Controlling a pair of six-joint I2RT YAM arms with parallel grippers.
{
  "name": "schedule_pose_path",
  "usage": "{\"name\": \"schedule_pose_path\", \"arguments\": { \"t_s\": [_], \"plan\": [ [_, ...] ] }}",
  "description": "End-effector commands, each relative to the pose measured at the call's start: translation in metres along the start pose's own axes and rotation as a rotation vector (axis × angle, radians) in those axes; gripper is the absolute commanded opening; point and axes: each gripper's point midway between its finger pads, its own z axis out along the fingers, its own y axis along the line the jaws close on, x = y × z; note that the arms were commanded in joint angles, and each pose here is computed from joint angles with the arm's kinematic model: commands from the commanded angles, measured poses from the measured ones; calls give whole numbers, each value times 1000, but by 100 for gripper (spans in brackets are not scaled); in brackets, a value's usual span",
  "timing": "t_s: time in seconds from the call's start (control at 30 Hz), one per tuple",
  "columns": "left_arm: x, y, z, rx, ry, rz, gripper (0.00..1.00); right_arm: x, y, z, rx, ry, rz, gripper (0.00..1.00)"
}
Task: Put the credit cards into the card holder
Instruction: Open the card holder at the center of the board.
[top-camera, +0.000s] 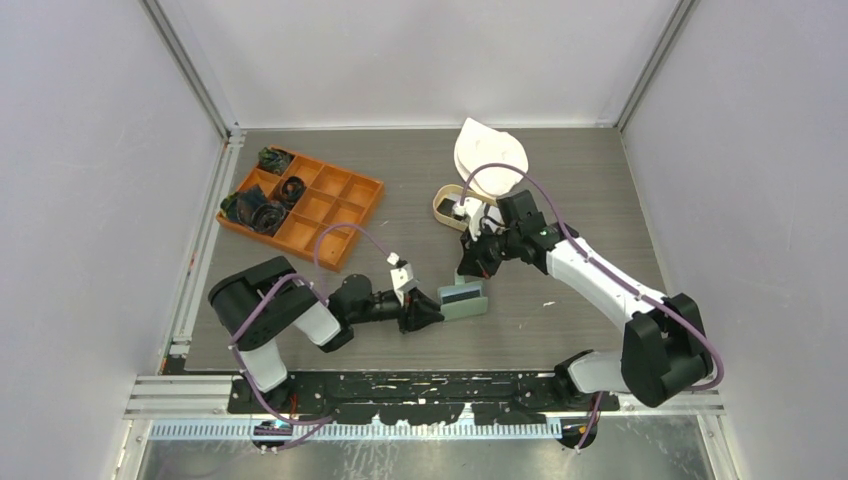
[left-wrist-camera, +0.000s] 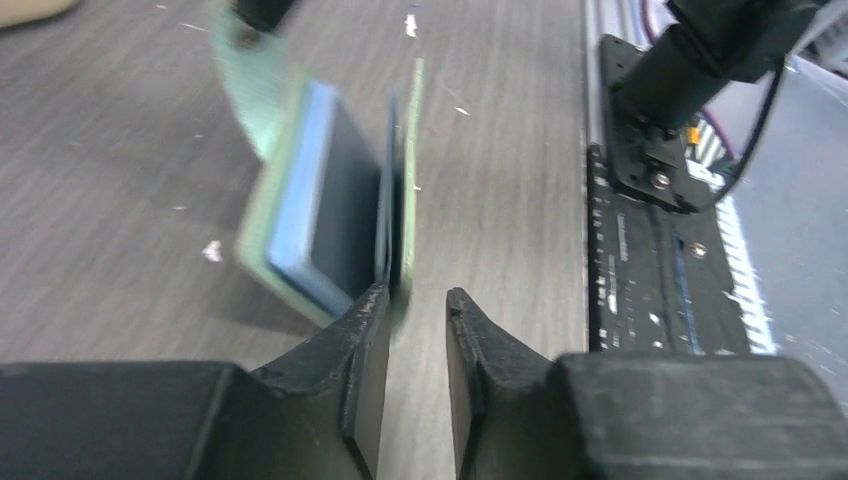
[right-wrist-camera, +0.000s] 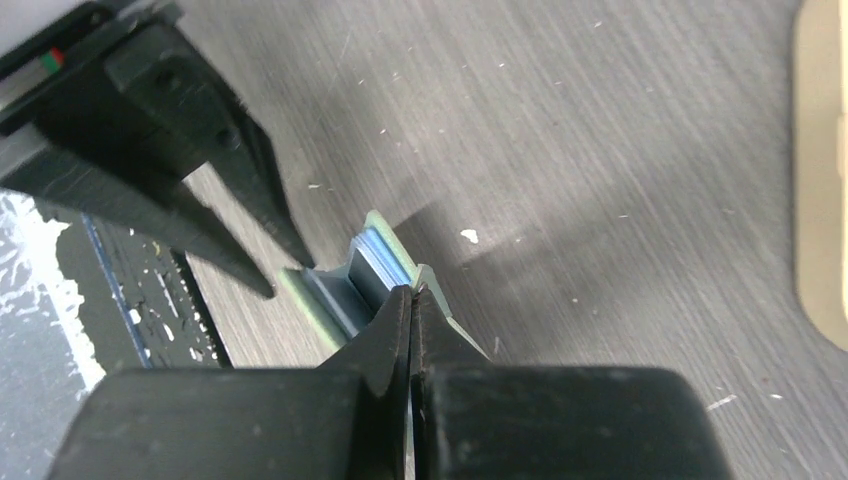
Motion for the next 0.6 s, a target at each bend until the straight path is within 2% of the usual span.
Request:
{"name": "schedule_pose_path", "arguments": {
  "t_s": [0.0,0.23,0.57],
  "plan": [
    [-16,-34,-3,132,-63,56,32,-42,-13,-18,100,-138,-48,1],
    [-9,-37,3,153,-41,26,39,-46,-7,-21,78,-168,-53,1],
    [-22,-23,-11,26,-99,79,47,-47,1,-29,46,-200,-94,1]
  ]
}}
